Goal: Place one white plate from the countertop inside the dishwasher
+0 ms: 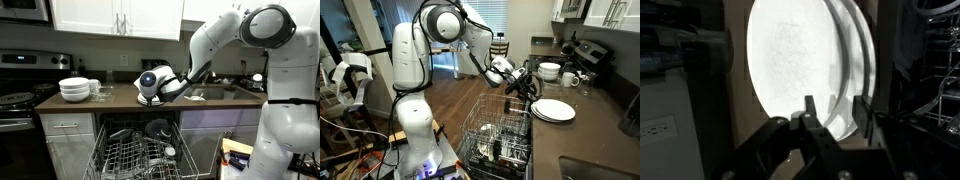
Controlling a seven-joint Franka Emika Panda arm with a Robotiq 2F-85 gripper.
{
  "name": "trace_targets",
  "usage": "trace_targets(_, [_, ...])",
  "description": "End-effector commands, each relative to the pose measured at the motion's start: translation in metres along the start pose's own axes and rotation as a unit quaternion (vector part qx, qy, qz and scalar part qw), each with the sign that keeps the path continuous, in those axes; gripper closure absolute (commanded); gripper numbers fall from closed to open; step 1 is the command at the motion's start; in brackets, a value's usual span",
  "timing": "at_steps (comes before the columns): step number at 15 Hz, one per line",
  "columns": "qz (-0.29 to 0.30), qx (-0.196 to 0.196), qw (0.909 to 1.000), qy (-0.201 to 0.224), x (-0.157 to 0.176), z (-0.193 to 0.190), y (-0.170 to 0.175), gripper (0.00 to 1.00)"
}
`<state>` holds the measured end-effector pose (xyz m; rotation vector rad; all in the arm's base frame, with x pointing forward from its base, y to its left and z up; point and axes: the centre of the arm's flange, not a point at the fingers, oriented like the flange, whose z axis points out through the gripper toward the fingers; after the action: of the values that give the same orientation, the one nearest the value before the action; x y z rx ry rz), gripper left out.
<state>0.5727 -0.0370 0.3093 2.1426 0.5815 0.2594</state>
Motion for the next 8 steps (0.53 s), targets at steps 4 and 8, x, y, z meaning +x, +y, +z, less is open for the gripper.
trace_targets(4, [0.015, -0.010, 0.9994, -0.031, -0.0015, 0.0080, 0.0043, 0.58])
trace_targets(8, [0.019, -0.007, 0.9988, -0.044, -0.0022, 0.0090, 0.0051, 0.52])
